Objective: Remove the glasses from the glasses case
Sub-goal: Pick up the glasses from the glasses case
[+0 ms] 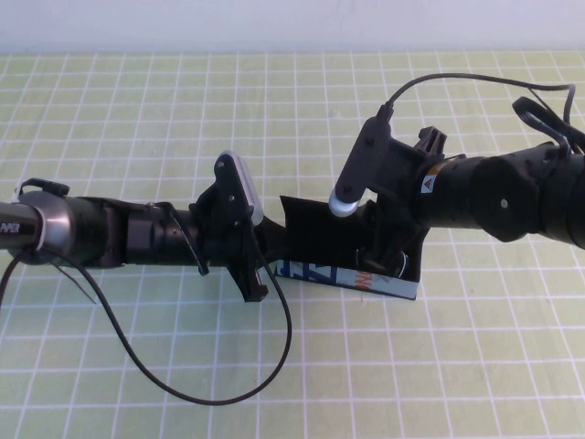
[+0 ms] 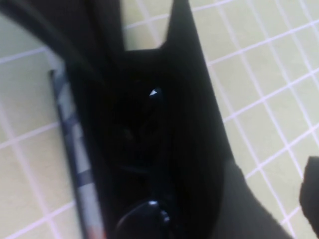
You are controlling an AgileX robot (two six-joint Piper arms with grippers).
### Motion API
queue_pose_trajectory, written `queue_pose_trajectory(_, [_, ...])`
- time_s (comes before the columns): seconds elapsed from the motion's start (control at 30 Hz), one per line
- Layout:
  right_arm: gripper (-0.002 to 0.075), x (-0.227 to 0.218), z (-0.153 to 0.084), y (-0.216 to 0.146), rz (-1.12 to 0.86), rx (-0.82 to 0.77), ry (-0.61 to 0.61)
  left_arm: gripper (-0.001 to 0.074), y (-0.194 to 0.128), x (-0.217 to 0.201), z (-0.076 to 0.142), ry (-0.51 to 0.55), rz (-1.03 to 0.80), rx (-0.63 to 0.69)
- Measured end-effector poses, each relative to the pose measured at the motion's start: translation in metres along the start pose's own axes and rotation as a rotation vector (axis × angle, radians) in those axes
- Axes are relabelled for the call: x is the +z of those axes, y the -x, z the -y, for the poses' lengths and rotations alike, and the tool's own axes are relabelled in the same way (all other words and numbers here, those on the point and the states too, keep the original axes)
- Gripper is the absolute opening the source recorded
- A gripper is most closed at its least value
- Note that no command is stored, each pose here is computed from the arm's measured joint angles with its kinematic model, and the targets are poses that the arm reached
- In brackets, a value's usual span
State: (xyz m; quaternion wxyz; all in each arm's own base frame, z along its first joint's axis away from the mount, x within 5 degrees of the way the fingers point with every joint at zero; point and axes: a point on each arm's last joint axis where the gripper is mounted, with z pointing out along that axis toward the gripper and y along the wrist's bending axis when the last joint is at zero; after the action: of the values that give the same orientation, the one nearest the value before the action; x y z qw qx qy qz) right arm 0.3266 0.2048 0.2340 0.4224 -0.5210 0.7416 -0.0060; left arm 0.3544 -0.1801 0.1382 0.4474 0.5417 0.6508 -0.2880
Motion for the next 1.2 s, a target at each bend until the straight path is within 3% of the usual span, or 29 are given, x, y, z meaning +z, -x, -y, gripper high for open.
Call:
queue_pose_trajectory(0.77, [0.0267, 0.047, 0.016, -0.027, 0.050, 0.128, -0.159, -0.0004, 0.001, 0.000, 0.000, -0.004, 0.012, -0.043])
queue_pose_trajectory(1.2, [0.0251, 0.013, 0.022, -0.005, 0.109, 0.205, -0.164, -0.0004, 0.002, 0.000, 0.000, -0.003, 0.018, -0.083])
